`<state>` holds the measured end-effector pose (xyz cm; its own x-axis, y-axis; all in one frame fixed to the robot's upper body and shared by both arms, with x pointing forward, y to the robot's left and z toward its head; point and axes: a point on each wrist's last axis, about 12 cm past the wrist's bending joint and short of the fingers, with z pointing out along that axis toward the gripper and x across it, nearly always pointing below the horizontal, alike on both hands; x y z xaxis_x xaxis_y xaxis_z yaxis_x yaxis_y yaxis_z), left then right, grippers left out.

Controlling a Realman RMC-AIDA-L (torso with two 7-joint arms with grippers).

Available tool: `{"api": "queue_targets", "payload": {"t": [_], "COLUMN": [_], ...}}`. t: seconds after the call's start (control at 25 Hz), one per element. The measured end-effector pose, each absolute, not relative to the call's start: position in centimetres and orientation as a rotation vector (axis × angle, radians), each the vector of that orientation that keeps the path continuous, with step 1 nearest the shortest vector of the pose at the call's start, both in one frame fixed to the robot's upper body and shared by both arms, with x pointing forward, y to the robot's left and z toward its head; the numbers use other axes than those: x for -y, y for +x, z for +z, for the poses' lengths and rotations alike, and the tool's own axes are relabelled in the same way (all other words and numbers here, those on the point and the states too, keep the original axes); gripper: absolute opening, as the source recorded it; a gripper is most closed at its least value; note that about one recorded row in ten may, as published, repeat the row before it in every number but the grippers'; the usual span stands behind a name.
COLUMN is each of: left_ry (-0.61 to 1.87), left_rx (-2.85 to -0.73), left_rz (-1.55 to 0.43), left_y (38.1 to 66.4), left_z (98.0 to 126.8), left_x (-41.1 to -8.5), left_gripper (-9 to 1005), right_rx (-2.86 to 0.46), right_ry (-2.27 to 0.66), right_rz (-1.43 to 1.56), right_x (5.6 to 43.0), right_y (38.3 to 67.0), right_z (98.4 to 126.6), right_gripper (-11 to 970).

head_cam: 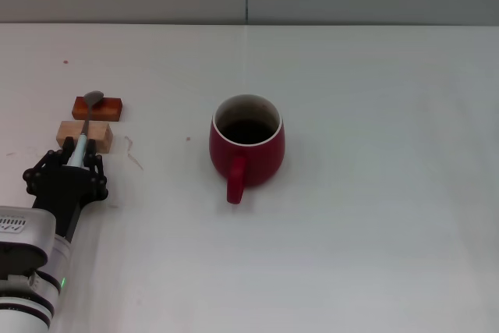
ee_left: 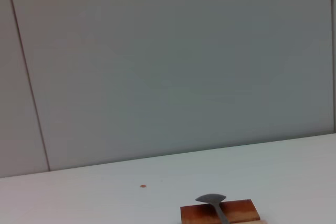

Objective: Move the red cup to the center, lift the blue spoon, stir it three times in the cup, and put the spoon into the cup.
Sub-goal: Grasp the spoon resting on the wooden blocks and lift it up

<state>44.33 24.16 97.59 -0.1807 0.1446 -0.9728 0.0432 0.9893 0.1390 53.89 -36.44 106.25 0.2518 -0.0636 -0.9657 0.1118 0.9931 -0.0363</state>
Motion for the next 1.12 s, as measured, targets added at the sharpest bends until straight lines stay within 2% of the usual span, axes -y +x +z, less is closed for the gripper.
{"api": "queue_targets", "payload": {"t": [0.44, 0.96, 1.12], "left_ry": [0.139, 0.137, 0.139], "left_rx": [-1.757, -1.755, -1.754], "left_rz": [0.091, 0.089, 0.088], "left_y": [44.24, 44.22, 44.3], "left_z": [97.51, 97.53, 97.56], "left_x": [-24.19, -24.09, -24.05], "left_gripper": [273, 167, 166], "right_rx": [-1.311, -1.313, -1.313], "right_ry": [0.041, 0.032, 0.032], "right_rz": [-0.115, -0.112, -0.112], "right_x": [36.28, 36.2, 36.21], "right_y": [53.87, 53.89, 53.88], "right_z": [106.2, 106.19, 106.18], "right_gripper": [646, 647, 647]}}
